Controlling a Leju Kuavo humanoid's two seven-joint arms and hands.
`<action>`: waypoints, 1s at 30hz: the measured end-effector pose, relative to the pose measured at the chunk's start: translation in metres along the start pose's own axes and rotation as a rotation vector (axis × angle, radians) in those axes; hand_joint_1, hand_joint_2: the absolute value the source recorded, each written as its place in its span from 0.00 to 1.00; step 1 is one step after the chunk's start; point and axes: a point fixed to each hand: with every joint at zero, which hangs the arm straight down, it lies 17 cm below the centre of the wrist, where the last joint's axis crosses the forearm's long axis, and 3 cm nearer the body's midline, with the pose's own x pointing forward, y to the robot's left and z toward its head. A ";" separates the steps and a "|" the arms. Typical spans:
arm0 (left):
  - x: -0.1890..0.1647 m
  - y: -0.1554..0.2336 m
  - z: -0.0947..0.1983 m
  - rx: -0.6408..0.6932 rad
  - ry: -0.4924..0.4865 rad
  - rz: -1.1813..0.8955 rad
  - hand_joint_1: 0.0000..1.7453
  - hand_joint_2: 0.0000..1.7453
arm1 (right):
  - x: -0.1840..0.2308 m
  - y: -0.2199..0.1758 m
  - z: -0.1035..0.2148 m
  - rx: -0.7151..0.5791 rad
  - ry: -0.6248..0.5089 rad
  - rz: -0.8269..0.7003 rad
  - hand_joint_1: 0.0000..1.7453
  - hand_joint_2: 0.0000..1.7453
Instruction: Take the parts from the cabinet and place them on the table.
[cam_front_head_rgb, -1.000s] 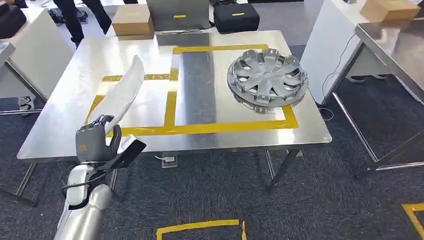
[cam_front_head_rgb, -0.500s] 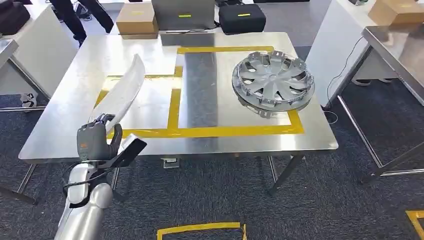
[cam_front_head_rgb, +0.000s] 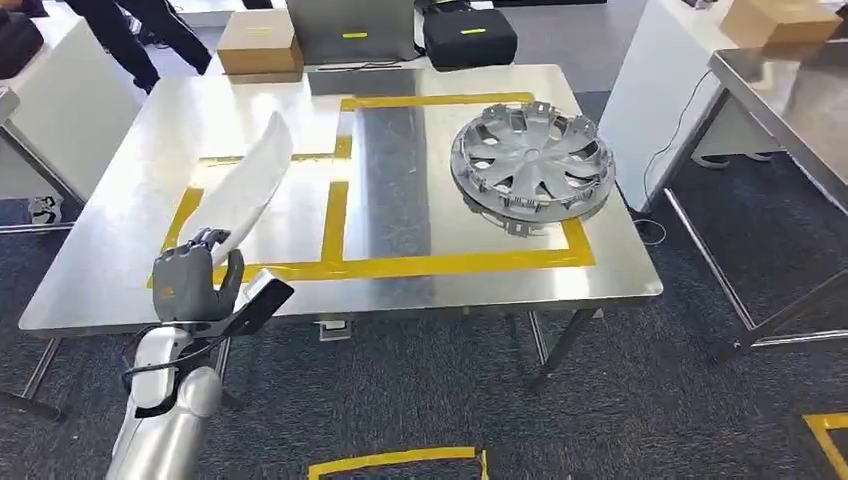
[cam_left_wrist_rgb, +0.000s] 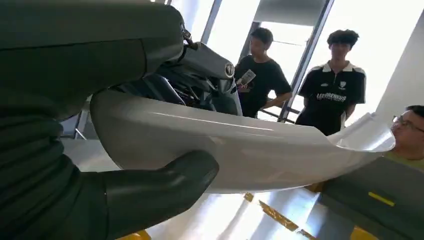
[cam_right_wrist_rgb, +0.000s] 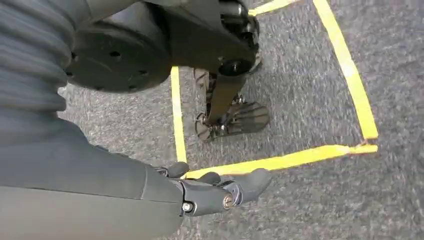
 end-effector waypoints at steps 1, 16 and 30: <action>0.000 -0.001 -0.002 -0.007 -0.002 -0.003 1.00 1.00 | 0.000 0.001 0.000 0.002 0.000 0.001 0.00 1.00; -0.018 -0.027 -0.074 -0.103 0.032 0.007 1.00 1.00 | 0.014 0.019 -0.001 0.050 -0.019 0.036 0.00 1.00; -0.030 -0.054 -0.093 -0.238 0.146 0.014 1.00 1.00 | 0.012 0.021 -0.001 0.055 -0.008 0.049 0.00 1.00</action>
